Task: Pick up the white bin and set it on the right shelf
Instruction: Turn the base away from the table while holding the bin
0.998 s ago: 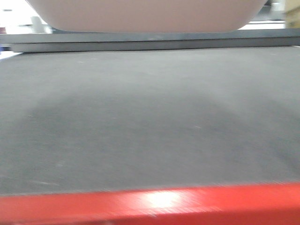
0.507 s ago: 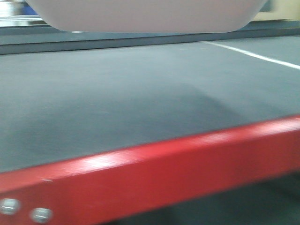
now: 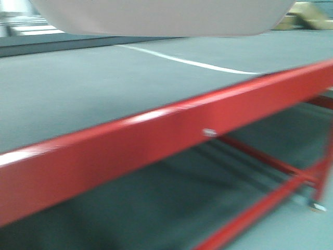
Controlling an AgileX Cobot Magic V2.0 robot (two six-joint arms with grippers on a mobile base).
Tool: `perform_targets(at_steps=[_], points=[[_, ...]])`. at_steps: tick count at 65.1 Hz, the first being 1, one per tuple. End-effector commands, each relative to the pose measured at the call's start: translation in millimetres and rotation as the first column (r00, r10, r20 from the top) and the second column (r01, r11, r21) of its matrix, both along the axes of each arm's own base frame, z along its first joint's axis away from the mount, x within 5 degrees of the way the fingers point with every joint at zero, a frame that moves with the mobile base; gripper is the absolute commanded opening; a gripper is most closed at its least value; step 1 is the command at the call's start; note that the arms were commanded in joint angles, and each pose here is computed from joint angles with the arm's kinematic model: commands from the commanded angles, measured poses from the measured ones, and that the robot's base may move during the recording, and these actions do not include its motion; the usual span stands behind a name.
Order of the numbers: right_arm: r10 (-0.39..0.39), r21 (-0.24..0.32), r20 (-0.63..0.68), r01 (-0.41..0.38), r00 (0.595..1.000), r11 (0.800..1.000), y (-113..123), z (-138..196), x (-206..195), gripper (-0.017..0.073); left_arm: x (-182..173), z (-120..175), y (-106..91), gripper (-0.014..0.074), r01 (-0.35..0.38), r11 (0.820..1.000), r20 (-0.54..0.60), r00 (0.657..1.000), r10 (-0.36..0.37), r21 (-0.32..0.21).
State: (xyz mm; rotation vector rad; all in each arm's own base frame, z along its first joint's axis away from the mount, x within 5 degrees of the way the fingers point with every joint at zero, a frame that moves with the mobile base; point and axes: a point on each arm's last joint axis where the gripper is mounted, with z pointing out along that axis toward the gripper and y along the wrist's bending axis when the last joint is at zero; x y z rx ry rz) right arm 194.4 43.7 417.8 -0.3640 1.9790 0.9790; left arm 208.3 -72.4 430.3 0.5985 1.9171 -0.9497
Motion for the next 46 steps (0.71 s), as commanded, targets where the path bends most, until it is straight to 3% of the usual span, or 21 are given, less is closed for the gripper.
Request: perform_targets(at_steps=[1,46], points=[[0.180,0.141,0.069,-0.188,0.981,0.972,15.7,26.3,-22.4,0.0349,-33.5,28.5,-17.6,0.0293,0.255,0.952,0.032,0.967,-0.253,-0.171],[0.180,0.141,0.069,-0.188,0.981,0.972,15.7,26.3,-22.4,0.0349,-33.5,28.5,-17.6,0.0293,0.255,0.952,0.032,0.967,-0.253,-0.171]])
